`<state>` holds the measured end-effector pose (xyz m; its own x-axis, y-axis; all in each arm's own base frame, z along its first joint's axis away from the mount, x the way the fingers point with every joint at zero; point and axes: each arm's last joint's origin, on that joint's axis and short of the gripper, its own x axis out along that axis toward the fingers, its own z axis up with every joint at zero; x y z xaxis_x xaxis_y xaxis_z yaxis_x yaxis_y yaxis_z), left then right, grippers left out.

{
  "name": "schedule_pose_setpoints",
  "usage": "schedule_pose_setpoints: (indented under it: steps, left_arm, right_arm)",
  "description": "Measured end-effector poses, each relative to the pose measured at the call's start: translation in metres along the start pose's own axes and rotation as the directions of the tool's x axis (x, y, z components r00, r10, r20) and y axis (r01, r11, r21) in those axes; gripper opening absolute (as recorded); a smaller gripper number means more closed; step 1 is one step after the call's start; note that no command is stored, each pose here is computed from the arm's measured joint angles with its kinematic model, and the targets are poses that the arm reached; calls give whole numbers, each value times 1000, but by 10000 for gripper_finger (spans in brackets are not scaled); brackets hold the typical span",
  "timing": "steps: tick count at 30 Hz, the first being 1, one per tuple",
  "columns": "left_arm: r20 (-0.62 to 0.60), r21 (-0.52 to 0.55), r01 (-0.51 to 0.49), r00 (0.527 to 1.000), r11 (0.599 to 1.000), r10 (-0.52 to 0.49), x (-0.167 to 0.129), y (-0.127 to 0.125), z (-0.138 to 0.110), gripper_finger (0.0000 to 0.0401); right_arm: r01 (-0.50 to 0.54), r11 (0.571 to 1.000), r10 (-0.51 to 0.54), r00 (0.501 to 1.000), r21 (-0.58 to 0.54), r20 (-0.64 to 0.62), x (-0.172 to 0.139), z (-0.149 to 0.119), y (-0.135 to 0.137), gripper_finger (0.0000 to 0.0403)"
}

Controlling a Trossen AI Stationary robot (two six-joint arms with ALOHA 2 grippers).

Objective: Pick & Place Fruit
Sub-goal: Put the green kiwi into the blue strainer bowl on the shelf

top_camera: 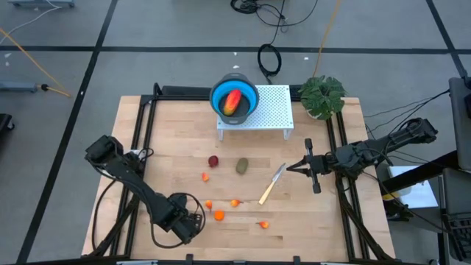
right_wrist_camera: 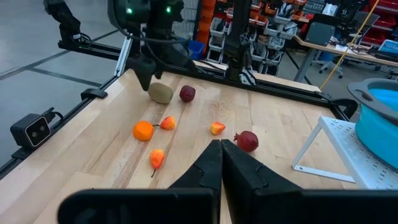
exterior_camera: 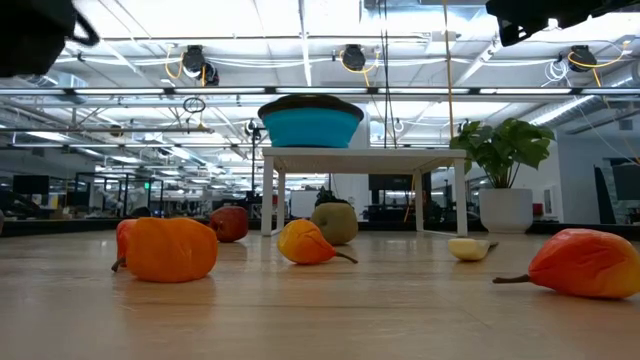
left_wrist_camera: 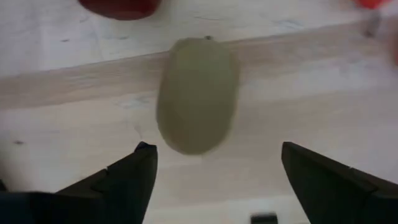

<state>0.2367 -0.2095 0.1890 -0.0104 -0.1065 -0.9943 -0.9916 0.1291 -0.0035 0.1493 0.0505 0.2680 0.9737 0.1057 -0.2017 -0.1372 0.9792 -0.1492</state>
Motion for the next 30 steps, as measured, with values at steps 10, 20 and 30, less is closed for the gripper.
schedule_pose_setpoints:
  steps: [10, 20, 30]
  left_arm:
    - [40, -47, -23, 999, 999, 25, 18, 9, 9, 363]
    - [53, -84, 2, 999, 997, 3, 34, 14, 15, 361]
    - [105, -77, 55, 993, 995, -47, 36, 12, 17, 270]
  right_arm:
    - [1, 1000, -1, 1000, 0, 0, 0, 0, 0, 0]
    - [4, 1000, -4, 1000, 0, 0, 0, 0, 0, 0]
    - [6, 1000, -6, 1000, 8, -1, 0, 0, 0, 0]
